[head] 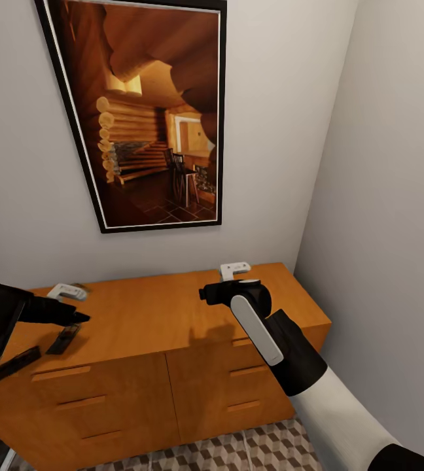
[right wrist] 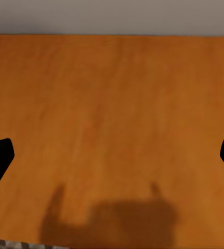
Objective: Take the four mousetraps from the cabinet in the bathroom and place them on the bathroom floor. Make sure all four end up on the same floor surface, and ensure that at least two of them are either under or directly next to the same bathroom sink.
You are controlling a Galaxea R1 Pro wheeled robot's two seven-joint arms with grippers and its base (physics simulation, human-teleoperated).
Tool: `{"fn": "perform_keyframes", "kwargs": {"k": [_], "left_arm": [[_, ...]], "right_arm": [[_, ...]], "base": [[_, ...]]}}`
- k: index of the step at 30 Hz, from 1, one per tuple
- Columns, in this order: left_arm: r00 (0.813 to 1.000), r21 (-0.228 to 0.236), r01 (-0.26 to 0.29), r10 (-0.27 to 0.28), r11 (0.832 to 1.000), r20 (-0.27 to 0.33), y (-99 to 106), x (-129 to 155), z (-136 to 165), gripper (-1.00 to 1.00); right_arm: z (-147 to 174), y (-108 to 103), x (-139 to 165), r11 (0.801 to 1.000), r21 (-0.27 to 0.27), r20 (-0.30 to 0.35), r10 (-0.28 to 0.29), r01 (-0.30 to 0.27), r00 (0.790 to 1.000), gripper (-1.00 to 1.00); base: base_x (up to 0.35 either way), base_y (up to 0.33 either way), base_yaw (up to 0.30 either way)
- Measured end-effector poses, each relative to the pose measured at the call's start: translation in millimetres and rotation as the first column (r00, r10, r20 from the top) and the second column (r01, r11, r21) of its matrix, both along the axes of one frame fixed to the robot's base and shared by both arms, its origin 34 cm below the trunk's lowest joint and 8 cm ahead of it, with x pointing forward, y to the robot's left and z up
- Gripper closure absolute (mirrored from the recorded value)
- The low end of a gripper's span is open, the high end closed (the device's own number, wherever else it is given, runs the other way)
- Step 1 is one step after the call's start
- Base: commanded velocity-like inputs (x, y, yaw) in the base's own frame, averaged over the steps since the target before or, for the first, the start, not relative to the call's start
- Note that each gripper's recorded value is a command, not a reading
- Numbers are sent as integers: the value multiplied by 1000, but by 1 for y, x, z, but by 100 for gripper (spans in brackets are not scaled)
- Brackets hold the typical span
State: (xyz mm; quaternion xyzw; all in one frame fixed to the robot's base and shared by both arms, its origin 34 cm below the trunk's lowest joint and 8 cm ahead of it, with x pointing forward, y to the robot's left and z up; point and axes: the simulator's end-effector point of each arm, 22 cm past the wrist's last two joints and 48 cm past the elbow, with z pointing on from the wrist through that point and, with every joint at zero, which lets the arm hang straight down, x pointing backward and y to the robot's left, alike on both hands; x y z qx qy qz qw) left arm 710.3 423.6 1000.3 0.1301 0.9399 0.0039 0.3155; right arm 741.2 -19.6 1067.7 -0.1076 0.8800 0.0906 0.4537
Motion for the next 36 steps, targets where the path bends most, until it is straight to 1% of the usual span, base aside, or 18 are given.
{"fn": "perform_keyframes", "kwargs": {"k": [3,4,8,9,11,15,18,21,26,27,28,33,36], "left_arm": [[1000,-2,-7,7,1000,4,4,0,2,-100],[1000,-12,-24,24,1000,14,9,0,6,-100],[998,-27,-43,44,999,33,15,0,12,-100],[996,-38,-61,64,997,64,22,1,23,-100],[992,-51,-80,84,996,89,28,2,32,-100],[987,-76,-109,118,991,113,37,1,40,-100],[984,-95,-122,133,988,118,40,1,41,-100],[984,-106,-122,134,987,116,37,1,39,-100],[987,-134,-121,133,984,88,29,1,26,-100],[989,-148,-123,134,981,65,26,0,17,-100],[990,-170,-134,139,976,17,24,-3,-3,-100],[989,-194,-147,143,970,-35,21,-8,-23,-100],[988,-200,-151,144,968,-50,20,-10,-29,-100]], "right_arm": [[-1,1,0,1000,0,-2,0,0,1000,-100],[-1,2,0,1000,1,-2,2,-2,1000,-100],[-1,2,-1,1000,1,-3,2,-2,1000,-100],[-1,1,0,1000,0,-3,1,-1,1000,-100],[-1,1,0,1000,0,-4,1,-1,1000,-100],[-2,2,0,1000,1,-5,1,-1,1000,-100],[-2,2,0,1000,1,-5,2,-2,1000,-100],[-1,2,0,1000,1,-5,2,-2,1000,-100],[-2,2,0,1000,1,-5,1,-1,1000,-100],[-1,1,0,1000,1,-4,1,-1,1000,-100],[-1,1,0,1000,1,-4,1,-1,1000,-100],[-1,1,0,1000,0,-4,0,0,1000,-100],[-1,1,0,1000,0,-4,0,0,1000,-100]], "base": [[0,0,0],[0,0,0],[0,0,0],[0,0,0],[-5,3,0],[-97,61,0],[-93,59,0],[-48,30,0],[-20,12,0],[-4,3,0],[-3,2,0],[-1,1,0],[0,0,0]]}}
